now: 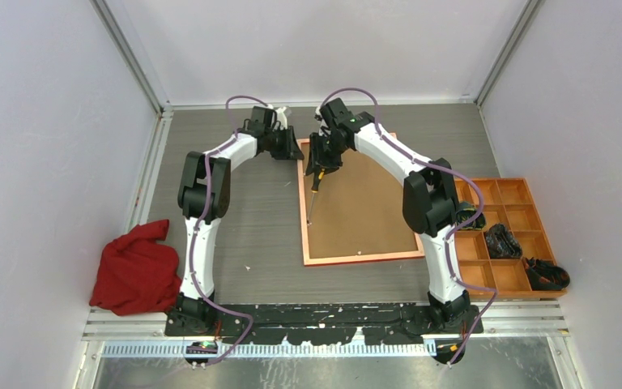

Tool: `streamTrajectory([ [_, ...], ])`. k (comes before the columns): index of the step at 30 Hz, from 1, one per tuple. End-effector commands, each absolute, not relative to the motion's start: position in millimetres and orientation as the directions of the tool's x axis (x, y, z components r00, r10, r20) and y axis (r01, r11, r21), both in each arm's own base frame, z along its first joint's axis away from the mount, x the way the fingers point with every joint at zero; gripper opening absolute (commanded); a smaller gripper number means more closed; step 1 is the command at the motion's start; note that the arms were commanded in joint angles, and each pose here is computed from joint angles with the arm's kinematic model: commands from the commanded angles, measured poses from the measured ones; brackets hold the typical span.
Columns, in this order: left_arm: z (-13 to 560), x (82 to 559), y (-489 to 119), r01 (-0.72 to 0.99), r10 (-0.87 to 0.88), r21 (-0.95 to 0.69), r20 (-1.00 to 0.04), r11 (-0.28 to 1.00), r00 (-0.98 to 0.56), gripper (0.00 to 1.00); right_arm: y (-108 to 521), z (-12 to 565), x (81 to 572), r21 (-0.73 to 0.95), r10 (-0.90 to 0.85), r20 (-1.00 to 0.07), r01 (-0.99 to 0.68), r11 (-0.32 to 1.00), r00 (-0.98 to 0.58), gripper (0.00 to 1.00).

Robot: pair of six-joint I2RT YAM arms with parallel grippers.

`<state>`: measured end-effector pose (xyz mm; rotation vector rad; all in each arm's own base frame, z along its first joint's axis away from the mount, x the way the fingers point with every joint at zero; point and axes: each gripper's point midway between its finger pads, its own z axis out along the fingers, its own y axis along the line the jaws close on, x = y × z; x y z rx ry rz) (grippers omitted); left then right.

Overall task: Take the photo out of the frame
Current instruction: Release the photo frame item from the photo frame.

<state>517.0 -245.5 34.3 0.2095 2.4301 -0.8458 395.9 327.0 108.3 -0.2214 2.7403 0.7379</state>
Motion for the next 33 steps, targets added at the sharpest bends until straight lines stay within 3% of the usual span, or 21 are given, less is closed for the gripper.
streamTrajectory([
  [1, -50.0, 472.5, -226.1, 0.192, 0.016, -0.462, -0.357, 0.866, -0.934, 0.19, 341.1, 93.7, 366.2, 0.479, -0.100, -0.221, -0.197, 0.855, -0.970, 0.01],
  [4, -50.5, 472.6, -225.3, 0.186, 0.017, -0.437, -0.364, 0.880, -0.931, 0.10, 345.8, 85.9, 362.1, 0.481, -0.117, -0.188, -0.195, 0.855, -0.975, 0.01],
  [12, -51.0, 471.5, -225.8, 0.185, 0.024, -0.411, -0.367, 0.892, -0.930, 0.01, 356.7, 77.2, 334.8, 0.415, -0.280, -0.186, -0.334, 0.846, -0.942, 0.01],
  [26, -50.8, 472.0, -224.1, 0.178, 0.017, -0.403, -0.372, 0.898, -0.928, 0.00, 362.3, 79.1, 316.2, 0.388, -0.385, -0.223, -0.444, 0.808, -0.895, 0.01],
  [33, -51.2, 472.1, -226.0, 0.190, 0.028, -0.410, -0.370, 0.892, -0.929, 0.00, 363.3, 147.2, 330.8, 0.456, -0.332, -0.375, -0.485, 0.746, -0.865, 0.01],
])
